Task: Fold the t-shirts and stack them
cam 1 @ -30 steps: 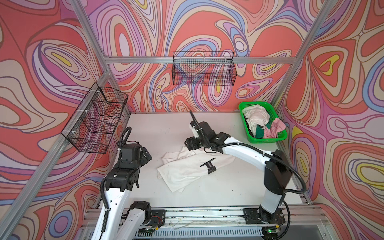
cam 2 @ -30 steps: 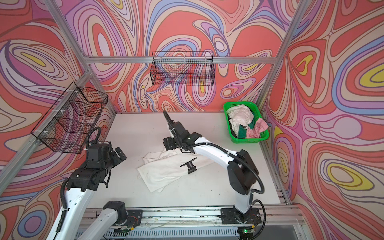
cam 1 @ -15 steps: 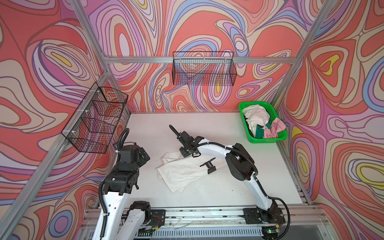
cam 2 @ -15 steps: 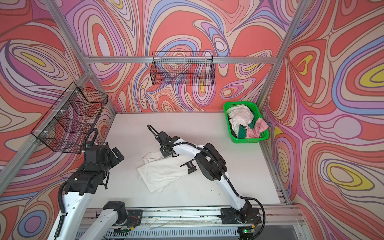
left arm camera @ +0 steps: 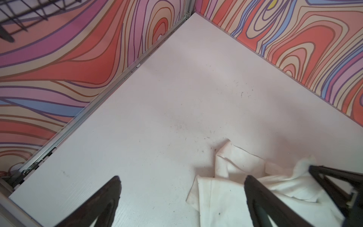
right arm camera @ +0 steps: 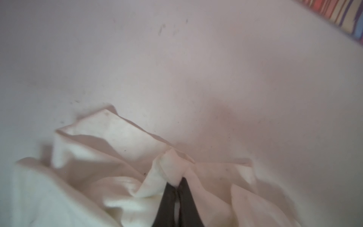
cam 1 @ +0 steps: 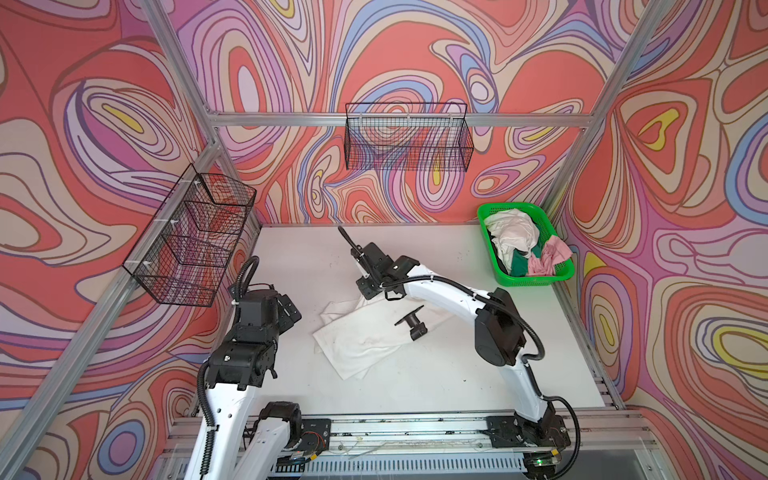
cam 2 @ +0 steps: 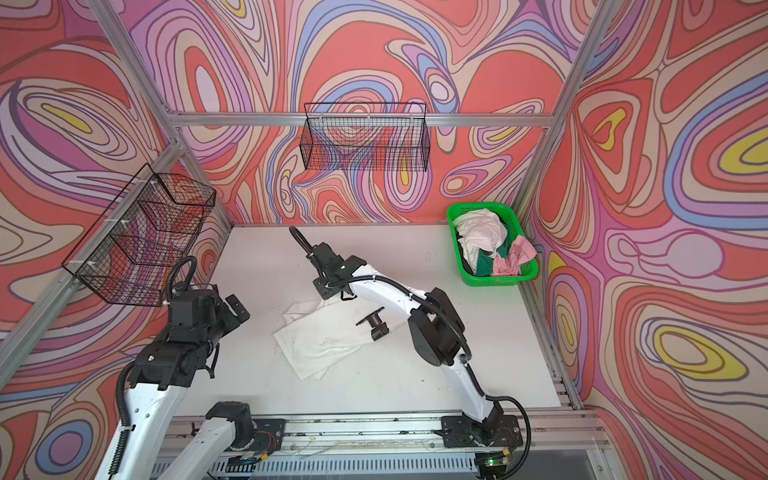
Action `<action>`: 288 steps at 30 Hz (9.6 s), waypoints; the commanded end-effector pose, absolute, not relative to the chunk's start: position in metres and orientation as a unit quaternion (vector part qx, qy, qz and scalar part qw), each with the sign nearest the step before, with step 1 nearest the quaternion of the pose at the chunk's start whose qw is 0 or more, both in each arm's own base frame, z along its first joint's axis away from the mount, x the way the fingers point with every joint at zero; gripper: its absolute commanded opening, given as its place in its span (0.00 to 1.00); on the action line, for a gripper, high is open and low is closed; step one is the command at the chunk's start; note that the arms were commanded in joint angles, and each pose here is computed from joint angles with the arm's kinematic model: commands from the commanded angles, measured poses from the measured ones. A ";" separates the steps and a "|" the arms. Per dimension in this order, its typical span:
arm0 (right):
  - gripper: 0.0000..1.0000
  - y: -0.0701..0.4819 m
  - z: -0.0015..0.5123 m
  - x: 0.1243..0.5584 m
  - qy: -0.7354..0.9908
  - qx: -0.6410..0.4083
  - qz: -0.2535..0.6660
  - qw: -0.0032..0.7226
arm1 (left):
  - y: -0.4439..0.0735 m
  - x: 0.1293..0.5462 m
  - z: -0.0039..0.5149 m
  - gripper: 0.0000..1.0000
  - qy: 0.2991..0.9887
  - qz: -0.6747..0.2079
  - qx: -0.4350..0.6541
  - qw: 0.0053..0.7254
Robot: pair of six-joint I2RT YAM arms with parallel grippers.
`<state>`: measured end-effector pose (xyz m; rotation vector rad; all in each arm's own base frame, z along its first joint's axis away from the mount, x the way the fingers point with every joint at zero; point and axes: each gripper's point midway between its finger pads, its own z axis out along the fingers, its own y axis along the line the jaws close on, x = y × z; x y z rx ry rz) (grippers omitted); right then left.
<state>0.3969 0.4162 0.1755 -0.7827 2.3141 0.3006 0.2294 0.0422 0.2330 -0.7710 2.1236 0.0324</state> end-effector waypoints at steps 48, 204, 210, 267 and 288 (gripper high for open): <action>0.00 0.349 0.409 0.213 0.610 -0.454 0.492 0.423 | -0.186 0.221 0.308 0.73 0.752 -0.432 0.175 0.467; 0.00 0.352 0.290 0.271 0.788 -0.112 0.314 0.517 | -0.217 0.276 0.368 0.62 0.768 -0.451 -0.292 0.348; 0.00 0.303 0.321 0.278 0.776 -0.066 0.298 0.552 | -0.171 0.268 0.380 1.00 0.789 -0.392 -0.242 0.407; 0.00 0.306 0.557 0.217 0.634 -0.328 0.471 0.518 | -0.247 0.274 0.220 0.96 0.710 -0.307 0.132 0.620; 0.00 0.295 0.572 0.162 0.569 -0.390 0.534 0.489 | -0.309 0.288 0.213 0.57 0.684 -0.319 0.246 0.608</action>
